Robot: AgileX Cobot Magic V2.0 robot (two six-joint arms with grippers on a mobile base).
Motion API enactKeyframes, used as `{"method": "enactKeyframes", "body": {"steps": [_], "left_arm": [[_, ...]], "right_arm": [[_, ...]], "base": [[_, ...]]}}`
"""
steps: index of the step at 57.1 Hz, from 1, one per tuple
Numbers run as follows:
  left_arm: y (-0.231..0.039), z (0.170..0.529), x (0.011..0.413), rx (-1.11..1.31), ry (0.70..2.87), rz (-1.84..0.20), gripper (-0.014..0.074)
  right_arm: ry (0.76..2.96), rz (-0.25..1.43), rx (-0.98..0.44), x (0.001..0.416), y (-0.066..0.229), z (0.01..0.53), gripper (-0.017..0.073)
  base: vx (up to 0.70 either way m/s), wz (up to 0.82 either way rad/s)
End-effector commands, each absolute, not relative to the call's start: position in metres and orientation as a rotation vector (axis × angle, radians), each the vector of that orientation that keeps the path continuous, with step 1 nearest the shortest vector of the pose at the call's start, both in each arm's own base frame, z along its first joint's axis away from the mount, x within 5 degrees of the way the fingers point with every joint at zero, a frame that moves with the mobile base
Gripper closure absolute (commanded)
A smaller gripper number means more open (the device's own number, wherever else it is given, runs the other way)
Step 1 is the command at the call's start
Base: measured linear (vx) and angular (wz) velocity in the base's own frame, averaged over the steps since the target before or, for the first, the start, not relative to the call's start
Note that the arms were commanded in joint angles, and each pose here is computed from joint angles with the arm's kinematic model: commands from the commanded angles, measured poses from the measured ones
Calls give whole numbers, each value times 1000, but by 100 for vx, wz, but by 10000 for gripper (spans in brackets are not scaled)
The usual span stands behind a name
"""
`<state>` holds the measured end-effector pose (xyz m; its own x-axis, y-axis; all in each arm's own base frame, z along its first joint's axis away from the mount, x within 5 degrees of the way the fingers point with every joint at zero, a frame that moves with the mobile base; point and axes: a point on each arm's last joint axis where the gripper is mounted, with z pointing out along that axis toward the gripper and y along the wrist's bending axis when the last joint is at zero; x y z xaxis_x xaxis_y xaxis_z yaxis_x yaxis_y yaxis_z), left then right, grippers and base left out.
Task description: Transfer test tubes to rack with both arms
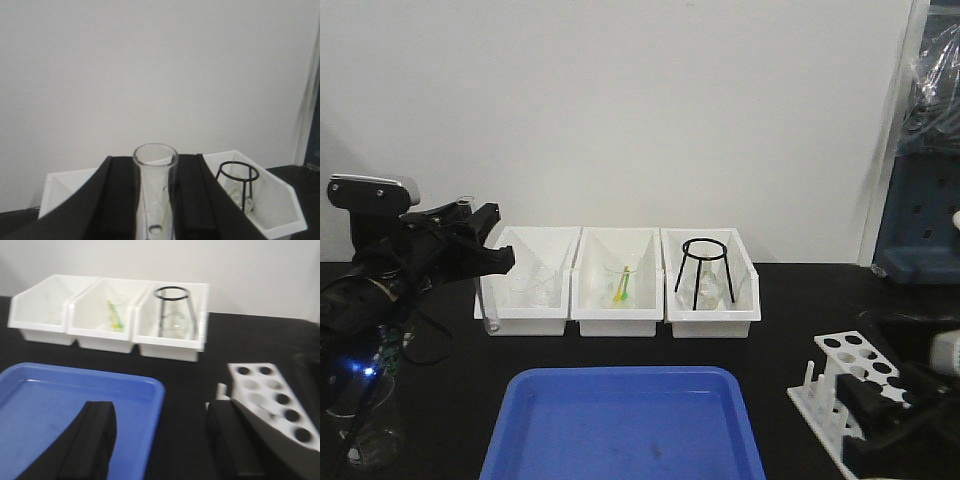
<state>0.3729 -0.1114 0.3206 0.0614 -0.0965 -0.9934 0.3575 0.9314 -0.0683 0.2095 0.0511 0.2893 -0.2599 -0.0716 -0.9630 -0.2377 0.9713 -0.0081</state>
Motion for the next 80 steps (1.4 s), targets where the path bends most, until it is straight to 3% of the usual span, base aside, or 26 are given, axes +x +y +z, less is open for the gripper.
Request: {"method": "enactKeyframes", "body": {"steps": [1, 20, 42, 54, 80], "left_arm": [[-121, 356, 363, 172, 1325, -457, 589], [-152, 338, 363, 103, 1392, -663, 588], [-158, 313, 376, -38, 1453, -823, 588], [-158, 311, 376, -38, 1452, -824, 588], [-158, 311, 376, -92, 1458, -891, 588]], "right_arm": [[1684, 177, -296, 232, 70, 315, 88], [1649, 263, -515, 304, 153, 322, 79], [1792, 332, -622, 347, 228, 333, 79], [1875, 362, -647, 359, 249, 327, 79], [1779, 336, -724, 373, 262, 331, 79]], "base": [[0, 0], [0, 0], [0, 0], [0, 0], [0, 0]]}}
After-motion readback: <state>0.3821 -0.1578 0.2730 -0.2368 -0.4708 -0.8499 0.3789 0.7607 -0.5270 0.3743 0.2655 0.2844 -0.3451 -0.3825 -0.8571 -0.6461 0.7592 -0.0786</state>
